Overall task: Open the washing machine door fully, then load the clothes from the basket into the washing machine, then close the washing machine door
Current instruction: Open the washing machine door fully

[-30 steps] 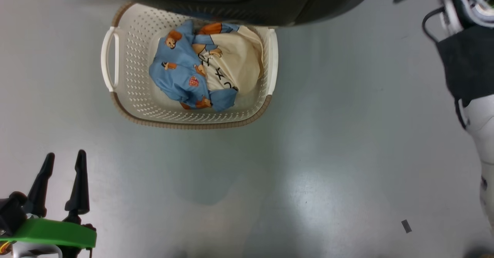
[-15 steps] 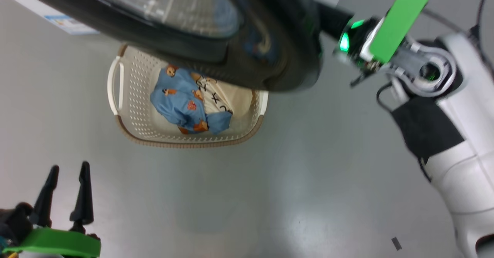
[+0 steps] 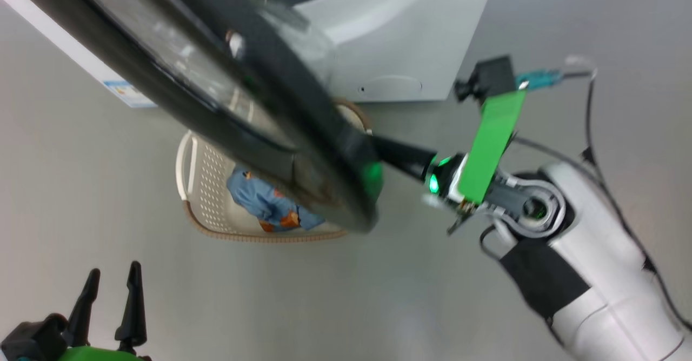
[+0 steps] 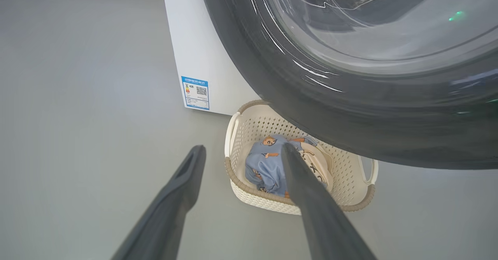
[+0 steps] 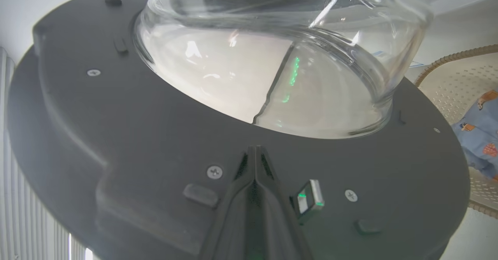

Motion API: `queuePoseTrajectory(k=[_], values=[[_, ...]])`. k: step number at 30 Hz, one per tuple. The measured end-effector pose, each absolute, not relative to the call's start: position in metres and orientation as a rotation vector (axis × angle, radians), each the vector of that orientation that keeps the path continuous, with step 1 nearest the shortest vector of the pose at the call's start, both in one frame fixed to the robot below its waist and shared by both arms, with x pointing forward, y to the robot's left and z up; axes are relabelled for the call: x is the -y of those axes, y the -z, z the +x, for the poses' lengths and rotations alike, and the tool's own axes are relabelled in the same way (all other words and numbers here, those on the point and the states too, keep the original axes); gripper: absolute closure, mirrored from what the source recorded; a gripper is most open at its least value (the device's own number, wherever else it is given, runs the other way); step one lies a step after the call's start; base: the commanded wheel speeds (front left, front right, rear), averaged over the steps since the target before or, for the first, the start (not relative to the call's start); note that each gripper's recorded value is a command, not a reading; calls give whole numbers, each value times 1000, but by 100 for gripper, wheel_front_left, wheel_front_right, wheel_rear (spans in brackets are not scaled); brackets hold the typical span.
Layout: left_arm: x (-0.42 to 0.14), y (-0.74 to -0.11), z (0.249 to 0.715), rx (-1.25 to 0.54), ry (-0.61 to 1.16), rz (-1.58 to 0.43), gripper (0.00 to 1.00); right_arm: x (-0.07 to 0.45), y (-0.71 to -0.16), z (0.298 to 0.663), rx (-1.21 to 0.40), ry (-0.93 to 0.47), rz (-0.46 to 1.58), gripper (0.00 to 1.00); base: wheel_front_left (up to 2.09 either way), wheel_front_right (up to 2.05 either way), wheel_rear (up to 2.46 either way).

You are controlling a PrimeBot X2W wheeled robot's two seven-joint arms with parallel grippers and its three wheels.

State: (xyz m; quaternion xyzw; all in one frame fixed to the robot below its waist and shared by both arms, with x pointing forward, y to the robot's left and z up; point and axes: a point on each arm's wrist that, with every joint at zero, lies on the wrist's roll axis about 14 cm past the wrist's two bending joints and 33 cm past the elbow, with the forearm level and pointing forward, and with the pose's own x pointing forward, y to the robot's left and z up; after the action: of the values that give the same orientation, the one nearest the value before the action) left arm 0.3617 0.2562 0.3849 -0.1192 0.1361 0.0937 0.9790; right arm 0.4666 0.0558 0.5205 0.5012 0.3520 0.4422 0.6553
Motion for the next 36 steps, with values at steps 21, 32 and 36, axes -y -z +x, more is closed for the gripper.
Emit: queuePoseTrajectory(k=[21,32,36], values=[[-253,-422,326,-159,-225,-289,0,-118,-539,360,-926,-1161,1075,100,0,0,0],[-259,-444,312,-87,-240,-279,0,-143,-553,330,-914,-1185,1098,100,0,0,0],[-259,-447,303,-75,-248,-284,0,-152,-554,321,-913,-1190,1091,100,0,0,0]])
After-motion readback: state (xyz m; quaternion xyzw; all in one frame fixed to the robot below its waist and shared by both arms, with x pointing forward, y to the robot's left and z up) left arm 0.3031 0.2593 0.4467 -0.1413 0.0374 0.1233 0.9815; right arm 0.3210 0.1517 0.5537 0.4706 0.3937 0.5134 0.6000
